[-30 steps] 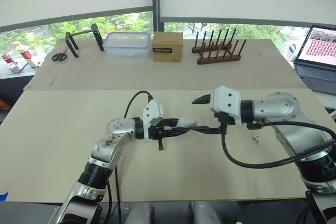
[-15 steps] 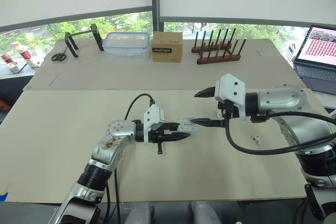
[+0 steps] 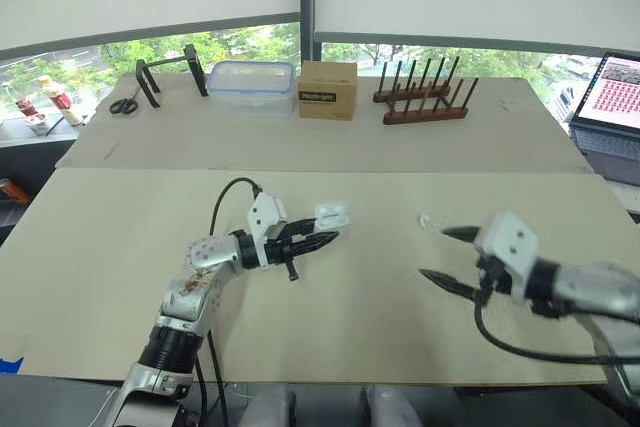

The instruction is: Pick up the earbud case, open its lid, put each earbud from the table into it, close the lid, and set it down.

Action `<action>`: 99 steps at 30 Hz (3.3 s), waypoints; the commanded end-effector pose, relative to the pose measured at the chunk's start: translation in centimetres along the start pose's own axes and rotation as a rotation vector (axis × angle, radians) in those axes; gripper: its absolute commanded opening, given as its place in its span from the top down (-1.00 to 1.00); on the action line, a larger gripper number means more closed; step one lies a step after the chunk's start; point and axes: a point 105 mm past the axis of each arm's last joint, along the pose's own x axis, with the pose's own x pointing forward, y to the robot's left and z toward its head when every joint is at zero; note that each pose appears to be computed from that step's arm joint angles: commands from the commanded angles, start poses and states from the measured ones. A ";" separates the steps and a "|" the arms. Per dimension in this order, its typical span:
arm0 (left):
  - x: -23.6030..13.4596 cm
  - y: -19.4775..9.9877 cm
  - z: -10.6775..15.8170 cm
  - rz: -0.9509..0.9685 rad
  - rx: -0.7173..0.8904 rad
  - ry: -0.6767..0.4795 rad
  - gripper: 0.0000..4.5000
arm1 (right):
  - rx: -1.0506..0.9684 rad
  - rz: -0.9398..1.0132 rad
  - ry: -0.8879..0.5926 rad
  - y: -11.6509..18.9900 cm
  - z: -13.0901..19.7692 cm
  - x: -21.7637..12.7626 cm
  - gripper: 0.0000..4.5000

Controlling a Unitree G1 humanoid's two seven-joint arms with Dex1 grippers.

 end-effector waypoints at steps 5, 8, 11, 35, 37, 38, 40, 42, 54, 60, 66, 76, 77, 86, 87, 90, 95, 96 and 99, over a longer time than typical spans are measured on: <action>-0.4 0.1 1.4 0.008 0.028 -0.050 0.74 | 0.064 -0.357 0.041 -0.4 -3.4 -6.2 -0.86; -0.4 0.2 1.5 0.007 0.025 -0.052 0.74 | 0.165 -0.410 0.079 0.2 -5.2 -7.8 -0.86; -0.5 0.3 1.6 0.008 0.025 -0.050 0.74 | 0.209 -0.425 0.111 0.3 -6.3 -8.7 -1.00; -0.1 -0.6 2.2 -0.013 0.029 -0.015 0.74 | 0.313 -0.463 -0.066 -4.8 -0.7 9.4 -1.00; 0.0 -0.8 2.1 -0.020 0.027 -0.014 0.74 | 0.342 -0.473 -0.049 -5.3 -1.2 10.3 -1.00; 0.0 -0.8 2.0 -0.022 0.026 -0.014 0.74 | 0.353 -0.480 -0.043 -5.5 -1.4 10.7 -1.00; 0.1 -0.9 1.9 -0.025 0.023 -0.012 0.74 | 0.370 -0.478 -0.026 -5.5 -2.0 11.3 -1.00; 0.1 -0.9 1.7 -0.026 0.022 -0.010 0.74 | 0.400 -0.484 -0.023 -5.5 -2.3 11.9 -1.00; -0.1 -0.9 1.0 -0.030 0.013 0.005 0.74 | 0.572 -0.431 0.038 -3.1 -3.3 13.8 -0.18; -0.4 -1.1 0.7 -0.029 0.008 0.014 0.74 | 0.562 -0.371 0.038 -2.1 -2.8 13.0 0.73; -0.6 -1.3 0.8 -0.024 0.007 0.015 0.74 | 0.377 -0.071 -0.051 -0.6 0.5 11.1 0.85; -1.5 -2.9 0.5 -0.021 -0.031 0.021 0.74 | -0.147 0.653 0.069 2.3 -0.2 2.4 0.85; -1.5 -3.0 0.5 -0.020 -0.035 0.021 0.74 | -0.174 0.688 0.085 2.4 -0.5 2.0 0.85; -2.0 -4.3 0.4 -0.039 -0.064 0.041 0.74 | -0.314 0.898 0.284 1.7 -4.5 -2.0 0.85; -2.0 -4.4 0.4 -0.039 -0.067 0.043 0.74 | -0.323 0.903 0.292 1.7 -4.8 -2.2 0.85; -2.0 -4.7 0.4 -0.046 -0.082 0.050 0.74 | -0.320 0.900 0.300 1.6 -5.1 -2.5 0.85; -1.9 -5.3 0.4 -0.056 -0.093 0.054 0.74 | -0.303 0.874 0.329 1.4 -5.8 -2.3 0.85; -1.8 -5.4 0.5 -0.056 -0.094 0.053 0.74 | -0.296 0.866 0.342 1.3 -5.9 -2.3 0.85; -1.8 -5.5 0.5 -0.054 -0.097 0.052 0.74 | -0.305 0.832 0.378 0.7 -6.5 -2.3 0.63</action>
